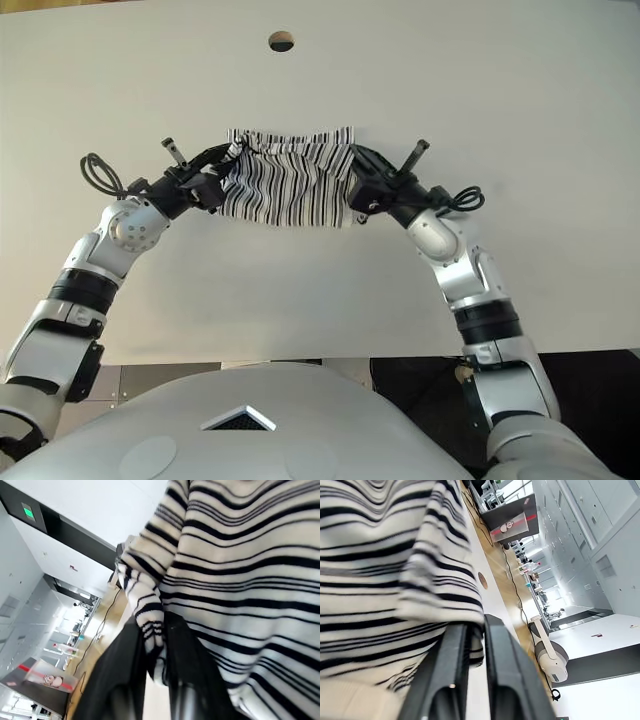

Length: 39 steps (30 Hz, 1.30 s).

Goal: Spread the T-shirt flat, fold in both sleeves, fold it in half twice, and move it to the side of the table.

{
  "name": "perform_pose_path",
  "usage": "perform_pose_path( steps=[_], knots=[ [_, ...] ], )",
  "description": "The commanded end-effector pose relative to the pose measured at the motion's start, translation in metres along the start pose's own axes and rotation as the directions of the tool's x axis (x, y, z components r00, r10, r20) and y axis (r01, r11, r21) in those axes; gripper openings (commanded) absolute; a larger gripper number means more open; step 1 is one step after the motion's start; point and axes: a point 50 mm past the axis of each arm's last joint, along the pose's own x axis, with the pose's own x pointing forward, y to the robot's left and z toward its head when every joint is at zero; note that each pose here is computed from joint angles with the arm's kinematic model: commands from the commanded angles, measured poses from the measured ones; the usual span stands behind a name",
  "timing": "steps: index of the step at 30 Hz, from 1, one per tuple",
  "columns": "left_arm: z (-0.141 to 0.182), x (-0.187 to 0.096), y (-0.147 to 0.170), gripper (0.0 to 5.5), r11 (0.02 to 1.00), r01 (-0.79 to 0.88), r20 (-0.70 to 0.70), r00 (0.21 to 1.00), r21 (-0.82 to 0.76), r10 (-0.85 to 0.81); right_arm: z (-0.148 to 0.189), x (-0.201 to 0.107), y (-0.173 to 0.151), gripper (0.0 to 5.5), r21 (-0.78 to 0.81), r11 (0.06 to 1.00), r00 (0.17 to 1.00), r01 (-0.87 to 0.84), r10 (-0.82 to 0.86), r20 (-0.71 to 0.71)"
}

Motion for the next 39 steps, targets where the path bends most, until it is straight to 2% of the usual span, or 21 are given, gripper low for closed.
perform_pose_path(
  steps=[1, 8, 10, 12, 14, 16, 17, 19, 22, 25, 28, 31, 34, 37, 39],
  knots=[
    [-0.007, 0.012, 0.006, 1.2, 0.999, -0.037, -0.043, 0.998, 0.028, 0.039, -0.002, 0.019, 0.0, 1.2, -0.018, 1.0, 1.0, 0.006, -0.006, -0.003],
    [-0.008, 0.029, 0.017, 2.22, 0.99, -0.14, -0.055, 0.988, 0.033, 0.142, 0.001, 0.032, -0.01, 2.37, -0.046, 0.997, 0.998, 0.054, -0.054, 0.012],
    [-0.017, 0.026, 0.026, 2.54, 0.973, -0.22, -0.116, 0.967, 0.071, 0.227, 0.005, 0.032, -0.022, 2.74, -0.051, 0.991, 0.992, 0.124, -0.123, 0.03],
    [-0.028, 0.021, 0.034, 2.93, 0.947, -0.295, -0.189, 0.93, 0.126, 0.315, 0.021, 0.031, -0.027, 2.94, -0.011, 0.989, 0.983, 0.15, -0.148, 0.108],
    [-0.043, 0.009, 0.036, 3.26, 0.917, -0.36, -0.276, 0.876, 0.173, 0.396, 0.043, 0.036, -0.01, 2.94, 0.068, 0.996, 0.975, 0.05, -0.064, 0.211],
    [-0.049, 0.0, 0.035, 3.63, 0.884, -0.435, -0.311, 0.827, 0.174, 0.468, 0.047, 0.046, 0.01, 2.94, 0.123, 0.99, 0.974, -0.07, 0.041, 0.224],
    [-0.049, -0.002, 0.035, 3.76, 0.869, -0.465, -0.311, 0.811, 0.169, 0.495, 0.043, 0.051, 0.018, 2.94, 0.151, 0.982, 0.976, -0.112, 0.08, 0.202],
    [-0.042, -0.004, 0.039, 4.06, 0.802, -0.583, -0.276, 0.755, 0.13, 0.594, 0.015, 0.064, 0.031, 2.94, 0.299, 0.941, 0.987, -0.157, 0.143, 0.068],
    [-0.028, -0.001, 0.048, 4.21, 0.67, -0.741, -0.237, 0.647, 0.029, 0.725, -0.019, 0.069, 0.046, 2.94, 0.542, 0.831, 0.972, -0.121, 0.21, -0.105],
    [-0.02, -0.001, 0.05, 4.21, 0.586, -0.808, -0.232, 0.584, -0.068, 0.778, -0.037, 0.07, 0.051, 2.94, 0.676, 0.736, 0.949, 0.032, 0.19, -0.251],
    [-0.014, -0.004, 0.048, 4.21, 0.542, -0.832, -0.22, 0.555, -0.123, 0.802, -0.056, 0.061, 0.045, 2.94, 0.704, 0.676, 0.913, 0.217, 0.115, -0.391],
    [-0.01, -0.007, 0.045, 4.21, 0.519, -0.843, -0.215, 0.538, -0.143, 0.815, -0.092, 0.035, 0.007, 2.94, 0.598, 0.611, 0.795, 0.519, -0.088, -0.601],
    [-0.007, -0.008, 0.037, 4.21, 0.52, -0.842, -0.214, 0.539, -0.144, 0.814, -0.138, -0.024, -0.041, 2.94, 0.353, 0.425, 0.487, 0.833, -0.263, -0.833],
    [-0.002, -0.003, 0.029, 4.21, 0.535, -0.827, -0.21, 0.562, -0.175, 0.8, -0.159, -0.07, -0.059, 2.94, 0.158, 0.278, 0.244, 0.947, -0.31, -0.919],
    [0.001, 0.002, 0.024, 4.21, 0.534, -0.815, -0.221, 0.577, -0.225, 0.787, -0.164, -0.086, -0.066, 2.94, 0.086, 0.221, 0.157, 0.971, -0.329, -0.931]
  ],
)
